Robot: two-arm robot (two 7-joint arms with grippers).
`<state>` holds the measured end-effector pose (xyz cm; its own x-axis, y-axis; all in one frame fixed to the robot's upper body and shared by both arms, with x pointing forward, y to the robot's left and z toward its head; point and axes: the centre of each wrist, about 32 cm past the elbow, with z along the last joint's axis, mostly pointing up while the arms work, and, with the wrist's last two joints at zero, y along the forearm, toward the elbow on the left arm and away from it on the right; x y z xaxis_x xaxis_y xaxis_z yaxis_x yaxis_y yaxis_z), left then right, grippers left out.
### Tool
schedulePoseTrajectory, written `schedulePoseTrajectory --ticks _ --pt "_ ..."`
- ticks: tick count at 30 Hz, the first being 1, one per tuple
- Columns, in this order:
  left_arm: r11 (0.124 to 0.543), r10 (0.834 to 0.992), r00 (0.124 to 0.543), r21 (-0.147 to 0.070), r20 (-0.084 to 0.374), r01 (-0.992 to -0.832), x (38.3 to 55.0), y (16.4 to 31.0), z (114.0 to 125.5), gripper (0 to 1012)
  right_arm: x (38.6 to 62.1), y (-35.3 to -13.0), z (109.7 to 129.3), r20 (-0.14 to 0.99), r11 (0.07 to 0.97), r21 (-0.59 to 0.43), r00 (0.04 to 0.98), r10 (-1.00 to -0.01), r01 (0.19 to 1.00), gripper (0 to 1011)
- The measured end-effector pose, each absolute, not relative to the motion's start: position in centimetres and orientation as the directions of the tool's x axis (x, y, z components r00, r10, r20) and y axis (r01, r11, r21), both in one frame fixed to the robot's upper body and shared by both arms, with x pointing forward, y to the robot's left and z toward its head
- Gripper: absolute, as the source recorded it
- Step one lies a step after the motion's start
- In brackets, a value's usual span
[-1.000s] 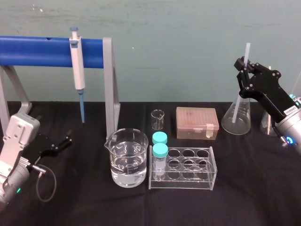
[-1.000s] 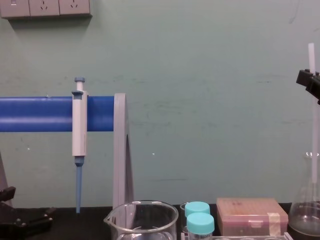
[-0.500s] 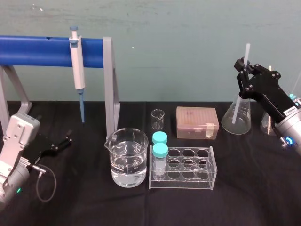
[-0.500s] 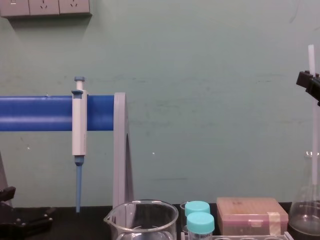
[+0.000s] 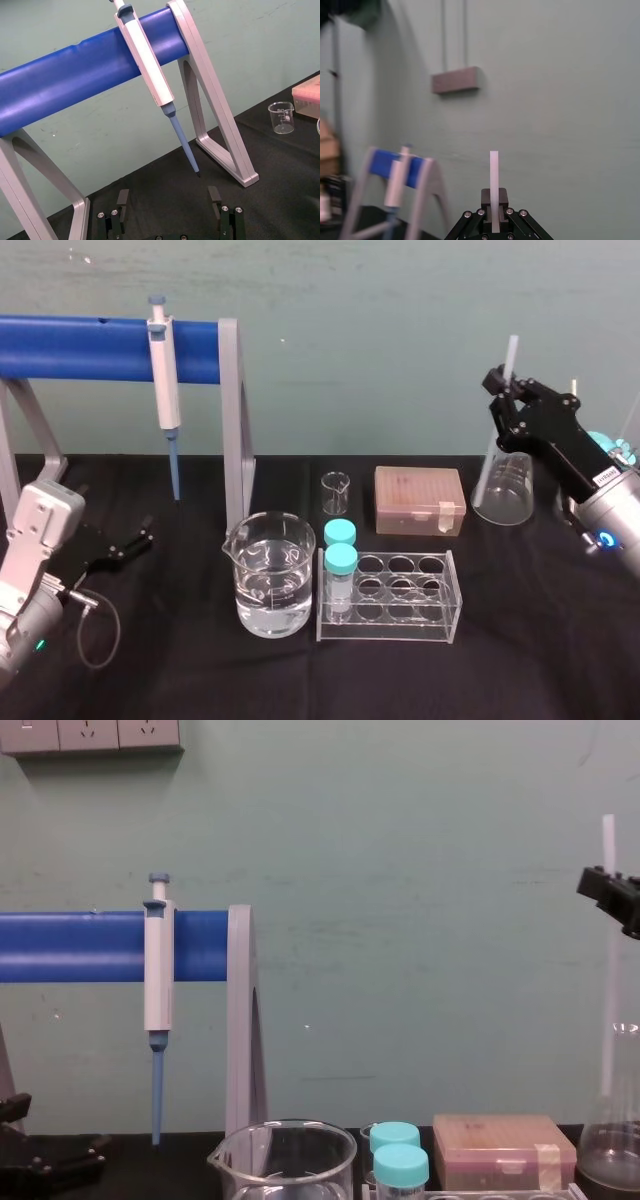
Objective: Pick up the stirring rod with one hand, then place it down.
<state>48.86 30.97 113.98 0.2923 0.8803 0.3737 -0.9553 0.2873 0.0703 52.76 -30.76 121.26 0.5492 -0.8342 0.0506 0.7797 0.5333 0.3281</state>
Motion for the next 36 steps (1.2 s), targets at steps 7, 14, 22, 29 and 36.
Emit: schedulePoseTrajectory --ticks 7,14,22,29,36 --pt "0.287 0.880 0.292 0.070 0.374 -0.955 48.9 31.0 114.0 1000 53.5 -30.1 121.2 -0.010 0.630 0.361 0.678 -0.735 0.688 72" --pt "0.287 0.880 0.292 0.070 0.374 -0.955 48.9 31.0 114.0 1000 53.9 -28.7 120.2 -0.006 0.701 0.325 0.742 -0.670 0.635 72" --pt "0.287 0.880 0.292 0.070 0.374 -0.955 48.9 31.0 114.0 1000 54.1 -27.9 118.4 -0.001 0.738 0.265 0.765 -0.644 0.621 72" --pt "0.287 0.880 0.292 0.070 0.374 -0.955 48.9 31.0 114.0 1000 54.5 -27.5 117.4 -0.014 0.741 0.252 0.767 -0.641 0.623 72" --pt "0.287 0.880 0.292 0.070 0.374 -0.955 48.9 31.0 114.0 1000 55.0 -27.1 116.5 -0.013 0.734 0.260 0.762 -0.647 0.628 72"
